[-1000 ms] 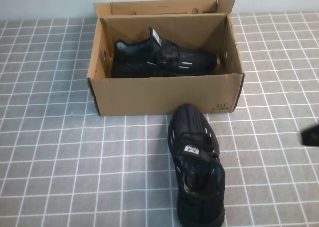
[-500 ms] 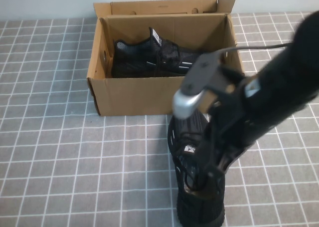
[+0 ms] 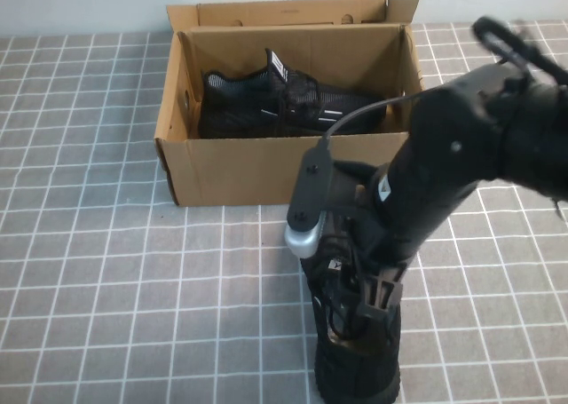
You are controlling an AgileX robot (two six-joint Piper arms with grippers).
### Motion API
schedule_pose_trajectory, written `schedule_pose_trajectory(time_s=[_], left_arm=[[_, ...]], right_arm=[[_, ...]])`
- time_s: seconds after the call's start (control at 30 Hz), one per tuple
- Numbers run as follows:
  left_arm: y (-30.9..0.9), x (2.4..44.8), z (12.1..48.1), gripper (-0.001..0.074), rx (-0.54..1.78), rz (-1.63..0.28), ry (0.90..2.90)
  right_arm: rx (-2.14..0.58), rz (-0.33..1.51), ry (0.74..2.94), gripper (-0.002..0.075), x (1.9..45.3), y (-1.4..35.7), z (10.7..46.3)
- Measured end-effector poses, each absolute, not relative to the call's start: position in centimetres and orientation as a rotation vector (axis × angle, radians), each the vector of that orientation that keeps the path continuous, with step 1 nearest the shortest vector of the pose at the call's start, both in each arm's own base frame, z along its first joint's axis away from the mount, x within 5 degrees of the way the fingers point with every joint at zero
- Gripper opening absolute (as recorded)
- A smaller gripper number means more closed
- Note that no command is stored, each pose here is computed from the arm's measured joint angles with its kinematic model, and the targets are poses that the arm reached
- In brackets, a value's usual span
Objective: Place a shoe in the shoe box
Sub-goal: Pick up the shoe from the table
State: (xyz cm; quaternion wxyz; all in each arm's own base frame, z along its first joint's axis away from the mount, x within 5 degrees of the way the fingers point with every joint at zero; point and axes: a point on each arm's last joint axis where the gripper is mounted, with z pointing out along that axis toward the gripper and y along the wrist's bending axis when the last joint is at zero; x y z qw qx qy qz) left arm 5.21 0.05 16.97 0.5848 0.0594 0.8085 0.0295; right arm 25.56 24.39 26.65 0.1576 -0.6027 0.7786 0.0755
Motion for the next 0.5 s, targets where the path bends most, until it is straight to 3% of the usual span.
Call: schedule_pose_trajectory(time_s=[0.27,0.5], left_arm=[[0.0,5.2,17.0,-0.0002,0.139,0.069,1.886],[0.0,5.2,17.0,-0.0002,0.139,0.069,1.886]], right_arm=[[-1.665,0.048,2.174,0.0495,27.7,24.8,25.1],[-1.621,0.047,2.154,0.0424,28.0,25.0,25.2]])
